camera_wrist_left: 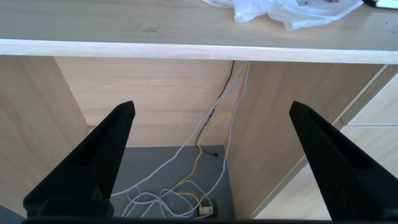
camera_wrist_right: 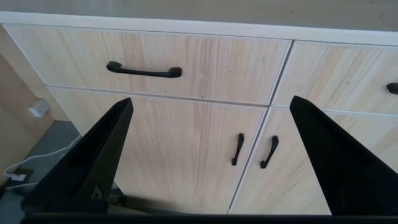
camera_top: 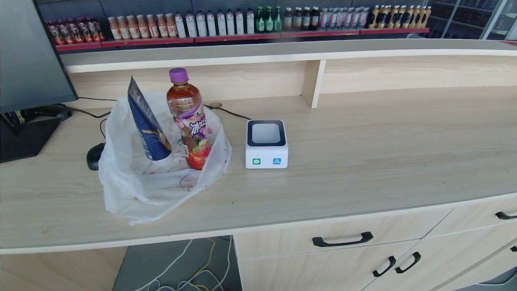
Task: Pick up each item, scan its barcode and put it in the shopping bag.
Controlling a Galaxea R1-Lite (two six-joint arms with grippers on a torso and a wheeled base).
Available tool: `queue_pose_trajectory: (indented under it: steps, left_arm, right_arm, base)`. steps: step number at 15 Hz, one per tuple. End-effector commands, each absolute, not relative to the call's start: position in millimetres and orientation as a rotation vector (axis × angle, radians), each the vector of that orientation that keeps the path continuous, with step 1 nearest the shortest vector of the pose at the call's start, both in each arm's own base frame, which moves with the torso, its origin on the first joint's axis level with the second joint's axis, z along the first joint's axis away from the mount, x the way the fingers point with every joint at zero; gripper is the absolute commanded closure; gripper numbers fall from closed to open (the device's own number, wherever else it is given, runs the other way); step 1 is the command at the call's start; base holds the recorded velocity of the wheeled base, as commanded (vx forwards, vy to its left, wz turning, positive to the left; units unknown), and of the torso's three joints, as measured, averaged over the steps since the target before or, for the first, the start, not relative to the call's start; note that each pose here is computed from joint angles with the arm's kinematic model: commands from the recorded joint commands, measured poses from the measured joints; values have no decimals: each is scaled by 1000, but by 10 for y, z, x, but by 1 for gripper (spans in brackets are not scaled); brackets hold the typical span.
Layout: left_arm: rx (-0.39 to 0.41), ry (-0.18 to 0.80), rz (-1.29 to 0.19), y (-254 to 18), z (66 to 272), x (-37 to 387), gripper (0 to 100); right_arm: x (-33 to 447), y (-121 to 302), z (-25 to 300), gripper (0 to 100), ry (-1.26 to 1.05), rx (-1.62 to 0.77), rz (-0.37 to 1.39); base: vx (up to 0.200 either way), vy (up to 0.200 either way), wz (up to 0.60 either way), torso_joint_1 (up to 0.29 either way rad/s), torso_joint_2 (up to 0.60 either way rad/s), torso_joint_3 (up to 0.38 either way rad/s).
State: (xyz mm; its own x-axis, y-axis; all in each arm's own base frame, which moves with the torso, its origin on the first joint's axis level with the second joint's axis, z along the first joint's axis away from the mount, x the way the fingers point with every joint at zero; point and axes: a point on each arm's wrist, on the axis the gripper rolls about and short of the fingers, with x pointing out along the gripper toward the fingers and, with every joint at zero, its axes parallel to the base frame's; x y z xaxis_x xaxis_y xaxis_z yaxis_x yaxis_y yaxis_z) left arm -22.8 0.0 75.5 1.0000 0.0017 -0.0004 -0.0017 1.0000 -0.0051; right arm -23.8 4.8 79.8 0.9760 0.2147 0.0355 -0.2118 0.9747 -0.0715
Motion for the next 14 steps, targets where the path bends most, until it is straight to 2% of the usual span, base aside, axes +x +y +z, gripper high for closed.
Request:
queue_pose_trajectory:
  steps: [1, 9, 13, 14]
  left_arm:
    - [-6, 0, 2, 0, 755, -228, 0]
    - [-6, 2, 2, 0, 753, -228, 0]
    - [-6, 0, 2, 0, 755, -228, 0]
    - [-5, 0, 2, 0, 755, -228, 0]
  right_arm:
    - [-237, 49, 799, 0, -42, -68, 217]
    - [-237, 48, 799, 0, -42, -68, 215]
    - [-237, 48, 800, 0, -43, -65, 215]
    - [-237, 48, 800, 0, -43, -65, 215]
  base:
    - [0, 0, 0, 0, 0, 0]
    - [0, 0, 0, 0, 0, 0]
    - [0, -200, 0, 2, 6, 0]
    - [0, 0, 0, 0, 0, 0]
